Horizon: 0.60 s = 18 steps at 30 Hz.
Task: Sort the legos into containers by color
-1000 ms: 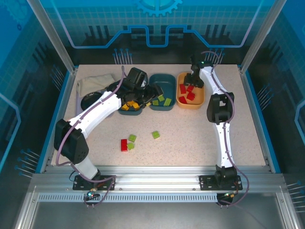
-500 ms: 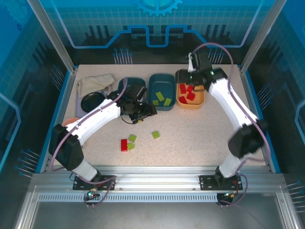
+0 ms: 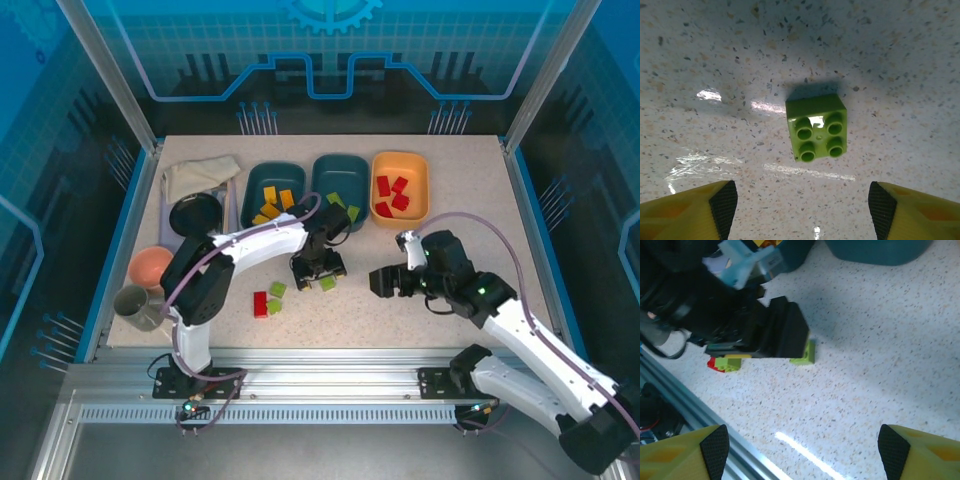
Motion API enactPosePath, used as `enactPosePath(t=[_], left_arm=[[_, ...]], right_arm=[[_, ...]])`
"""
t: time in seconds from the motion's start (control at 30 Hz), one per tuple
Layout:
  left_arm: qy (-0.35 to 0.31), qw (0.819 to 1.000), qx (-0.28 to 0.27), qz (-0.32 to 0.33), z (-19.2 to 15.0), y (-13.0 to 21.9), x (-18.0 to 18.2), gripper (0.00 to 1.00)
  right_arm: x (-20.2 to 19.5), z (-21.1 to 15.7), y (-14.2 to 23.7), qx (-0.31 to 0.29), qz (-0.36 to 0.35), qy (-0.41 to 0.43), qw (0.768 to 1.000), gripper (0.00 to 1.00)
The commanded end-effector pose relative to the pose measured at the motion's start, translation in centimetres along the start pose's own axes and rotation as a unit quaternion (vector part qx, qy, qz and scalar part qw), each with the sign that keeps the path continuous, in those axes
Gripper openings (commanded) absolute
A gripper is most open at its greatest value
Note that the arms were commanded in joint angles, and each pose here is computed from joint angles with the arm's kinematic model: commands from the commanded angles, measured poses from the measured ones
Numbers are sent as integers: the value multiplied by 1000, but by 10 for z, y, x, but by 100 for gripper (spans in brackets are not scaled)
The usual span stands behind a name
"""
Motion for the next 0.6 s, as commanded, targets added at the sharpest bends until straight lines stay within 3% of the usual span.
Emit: enactPosePath(t=[0.0, 0.17, 0.57], left_arm=[[28, 1000, -1, 13, 3, -6, -5, 74], [37, 999, -9, 33, 10, -16, -9, 71], [37, 998, -16, 50, 13, -31, -6, 48]], right_arm=[[6, -13, 6, 8, 14, -17, 1000, 81], [7, -16, 9, 11, 16, -13, 1000, 81], [6, -20, 4, 20, 19, -14, 1000, 81]])
Point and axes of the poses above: each hand's point on the last joint's axis, 136 mm out from that joint toward the fingers, its own y axis back along the fingers, its own x axis along the line the jaws close on, z = x × y, the point moved 1 cm from there along y, back along the fingers, and after that the axes turned 8 degrees about y, right-handed, at the moved point
